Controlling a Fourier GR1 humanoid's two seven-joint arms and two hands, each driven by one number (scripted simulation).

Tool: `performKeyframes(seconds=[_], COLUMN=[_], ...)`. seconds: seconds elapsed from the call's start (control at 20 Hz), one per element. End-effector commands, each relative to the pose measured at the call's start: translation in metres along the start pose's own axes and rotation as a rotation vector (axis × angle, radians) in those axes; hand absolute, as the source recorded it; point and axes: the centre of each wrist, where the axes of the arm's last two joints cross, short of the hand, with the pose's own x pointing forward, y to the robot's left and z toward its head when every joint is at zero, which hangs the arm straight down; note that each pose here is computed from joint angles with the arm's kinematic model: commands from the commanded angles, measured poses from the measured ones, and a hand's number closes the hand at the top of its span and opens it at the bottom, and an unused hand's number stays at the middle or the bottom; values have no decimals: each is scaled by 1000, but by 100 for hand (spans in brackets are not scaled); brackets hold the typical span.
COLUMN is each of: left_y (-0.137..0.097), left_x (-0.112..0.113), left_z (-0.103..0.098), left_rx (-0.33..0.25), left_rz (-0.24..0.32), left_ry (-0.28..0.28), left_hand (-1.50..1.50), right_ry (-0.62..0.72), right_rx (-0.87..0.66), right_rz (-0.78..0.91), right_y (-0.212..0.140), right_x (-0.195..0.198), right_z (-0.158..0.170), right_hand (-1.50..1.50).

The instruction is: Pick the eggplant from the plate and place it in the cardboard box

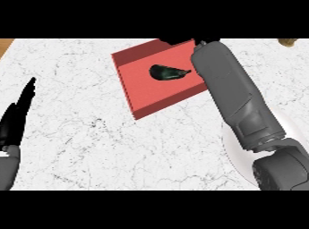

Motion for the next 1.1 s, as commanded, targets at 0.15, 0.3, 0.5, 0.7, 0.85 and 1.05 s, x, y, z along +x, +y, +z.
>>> performKeyframes(seconds=[0.15,0.3,0.5,0.7,0.85,1.05], left_y=[5,12,21,23,30,37], left_x=[-2,-19,-6,-26,-23,-28], left_z=[3,17,15,23,19,33], left_rx=[18,27,29,57,63,63], left_rz=[14,6,1,-11,-10,-12], left_ry=[14,28,43,75,73,74], left_hand=[0,0,0,0,0,0], right_ry=[-27,-21,14,27,23,33], right_rx=[-145,-134,-164,-178,-142,-132], right_rz=[-179,-247,-262,-233,-192,-195], right_y=[-34,-53,-78,-112,-149,-175], right_x=[-23,-28,-66,-98,-109,-153], right_z=[-18,-28,-32,-33,-38,-18], right_hand=[-150,-150,-150,-150,-150,-150])
